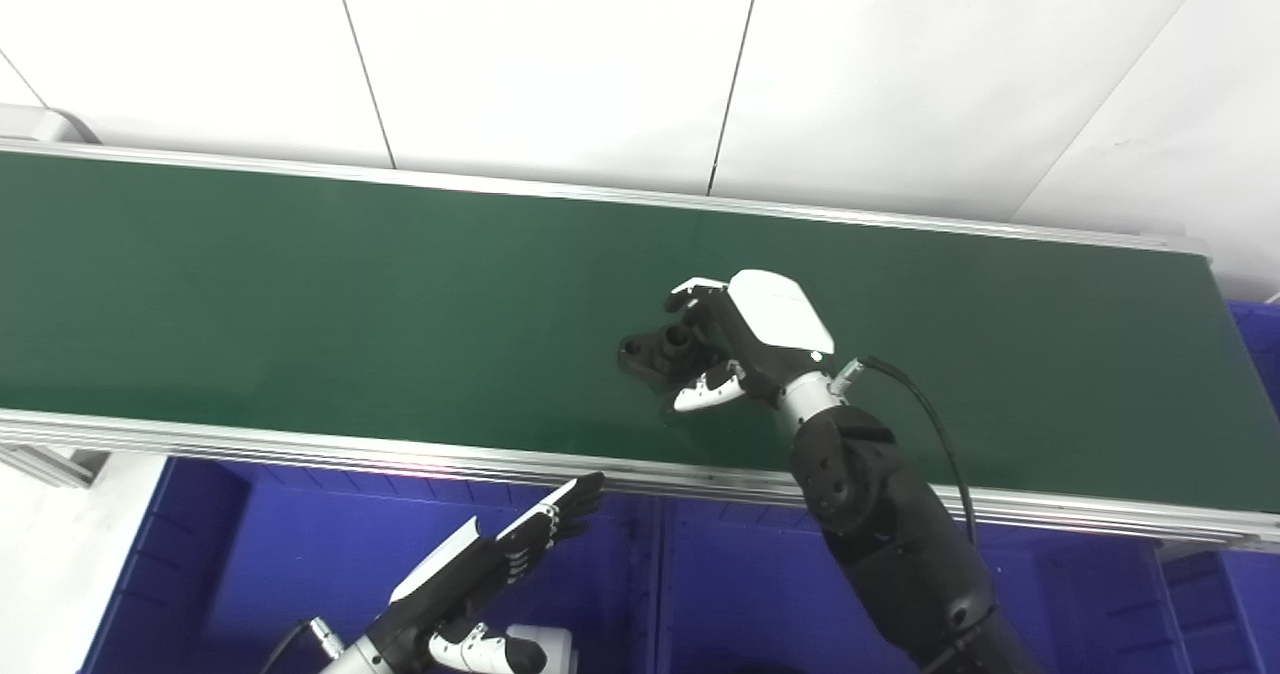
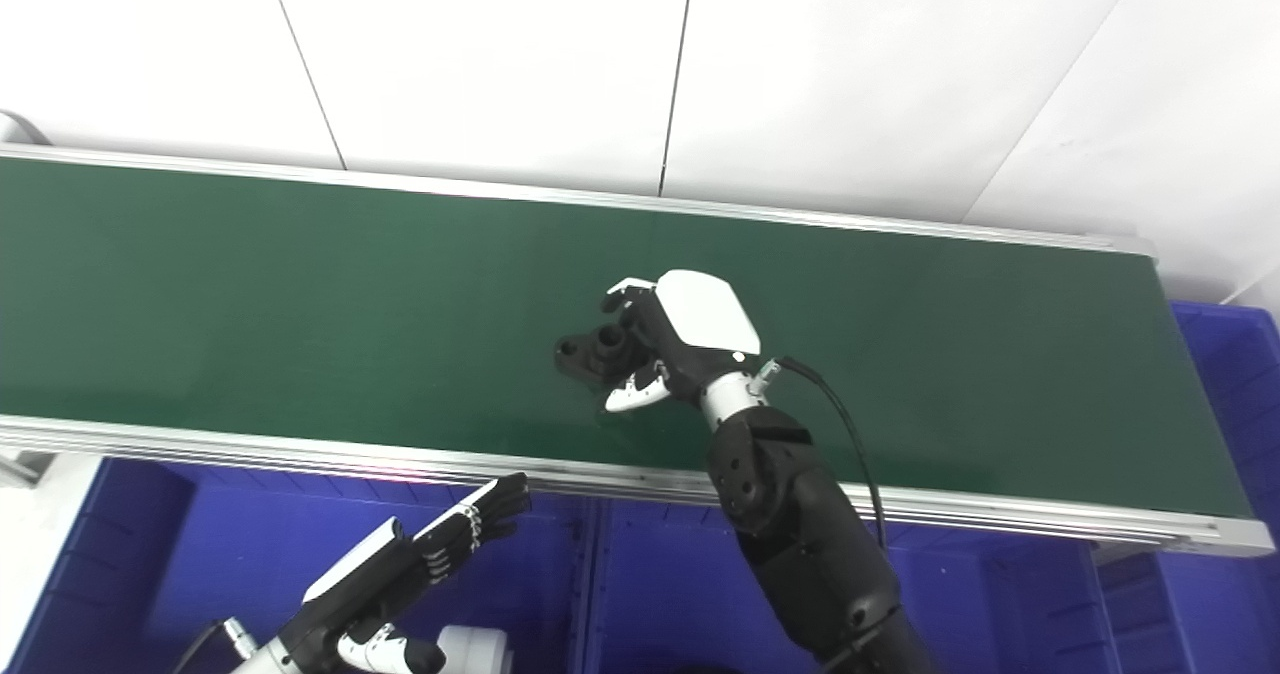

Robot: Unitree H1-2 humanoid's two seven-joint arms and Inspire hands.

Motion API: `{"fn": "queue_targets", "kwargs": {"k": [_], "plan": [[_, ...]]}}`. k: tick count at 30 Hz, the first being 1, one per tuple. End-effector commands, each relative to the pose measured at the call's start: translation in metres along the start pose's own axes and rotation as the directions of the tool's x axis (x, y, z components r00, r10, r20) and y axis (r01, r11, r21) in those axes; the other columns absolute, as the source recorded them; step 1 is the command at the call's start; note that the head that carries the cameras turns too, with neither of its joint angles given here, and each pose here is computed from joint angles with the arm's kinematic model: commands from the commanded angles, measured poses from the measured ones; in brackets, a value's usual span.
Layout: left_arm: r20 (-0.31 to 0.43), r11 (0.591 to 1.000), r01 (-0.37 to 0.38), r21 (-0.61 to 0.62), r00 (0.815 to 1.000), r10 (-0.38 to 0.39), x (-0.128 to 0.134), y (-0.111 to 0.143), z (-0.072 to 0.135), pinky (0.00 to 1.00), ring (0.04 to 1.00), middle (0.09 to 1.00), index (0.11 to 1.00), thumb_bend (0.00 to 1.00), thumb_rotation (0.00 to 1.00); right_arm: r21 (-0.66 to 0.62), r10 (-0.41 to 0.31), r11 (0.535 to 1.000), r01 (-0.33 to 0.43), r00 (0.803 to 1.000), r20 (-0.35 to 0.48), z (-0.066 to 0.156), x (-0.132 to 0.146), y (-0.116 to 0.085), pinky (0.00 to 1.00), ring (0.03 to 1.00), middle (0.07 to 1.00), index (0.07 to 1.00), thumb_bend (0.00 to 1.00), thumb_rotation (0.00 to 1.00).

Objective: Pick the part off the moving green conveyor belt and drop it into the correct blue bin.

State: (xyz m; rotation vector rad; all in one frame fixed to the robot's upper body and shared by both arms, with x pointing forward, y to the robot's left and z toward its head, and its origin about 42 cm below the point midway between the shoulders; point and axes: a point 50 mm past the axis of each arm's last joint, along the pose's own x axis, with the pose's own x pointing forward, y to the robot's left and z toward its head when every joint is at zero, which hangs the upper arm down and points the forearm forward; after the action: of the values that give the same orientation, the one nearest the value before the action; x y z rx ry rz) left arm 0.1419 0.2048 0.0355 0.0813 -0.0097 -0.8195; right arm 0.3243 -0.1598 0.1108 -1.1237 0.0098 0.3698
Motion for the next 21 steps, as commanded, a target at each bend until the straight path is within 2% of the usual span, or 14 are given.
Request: {"fn": "queue_targets", "kwargs": {"k": [1, 9, 11, 14, 20, 21], "plan": [[0.065, 1.000, -0.007, 0.026, 0.998, 0.005, 0.004, -0.001, 0.010, 0.97, 0.998, 0.999, 0.996, 0.81, 0.70, -0.015, 0.029, 0.999, -0.028, 0.999, 0.038, 0.004, -0.005, 0.004, 0.35, 0.389, 0.484, 0.512, 0.53, 0.00], [0.068, 0.999, -0.016, 0.031, 0.998, 0.014, 0.004, 0.000, 0.011, 0.95, 0.984, 0.988, 0.996, 0.80, 0.70, -0.093, 0.039, 0.995, -0.035, 0.999, 0.038, 0.001, -0.010, -0.001, 0.29, 0.372, 0.482, 0.490, 0.52, 0.00], [0.068, 0.999, -0.021, 0.027, 0.997, 0.019, 0.005, 0.000, 0.011, 0.95, 0.978, 0.983, 0.993, 0.81, 0.70, -0.118, 0.041, 0.992, -0.036, 0.998, 0.040, 0.000, -0.010, -0.003, 0.29, 0.373, 0.439, 0.522, 0.52, 0.00], [0.071, 0.999, -0.026, 0.023, 0.997, 0.025, 0.005, -0.001, 0.011, 0.95, 0.977, 0.982, 0.990, 0.81, 0.69, -0.135, 0.035, 0.990, -0.029, 0.999, 0.042, -0.001, -0.012, -0.005, 0.30, 0.380, 0.428, 0.536, 0.52, 0.00], [0.071, 1.000, -0.021, 0.013, 0.997, 0.020, 0.004, 0.000, 0.010, 0.95, 0.989, 0.997, 0.998, 0.82, 0.70, -0.146, 0.044, 0.989, -0.037, 0.998, 0.039, -0.002, -0.018, -0.004, 0.31, 0.392, 0.431, 0.541, 0.52, 0.00], [0.071, 1.000, -0.021, 0.010, 0.997, 0.020, 0.004, 0.000, 0.009, 0.96, 0.990, 0.999, 0.999, 0.82, 0.69, -0.143, 0.042, 0.989, -0.036, 0.998, 0.039, -0.001, -0.020, -0.004, 0.30, 0.379, 0.462, 0.511, 0.52, 0.00]]}}
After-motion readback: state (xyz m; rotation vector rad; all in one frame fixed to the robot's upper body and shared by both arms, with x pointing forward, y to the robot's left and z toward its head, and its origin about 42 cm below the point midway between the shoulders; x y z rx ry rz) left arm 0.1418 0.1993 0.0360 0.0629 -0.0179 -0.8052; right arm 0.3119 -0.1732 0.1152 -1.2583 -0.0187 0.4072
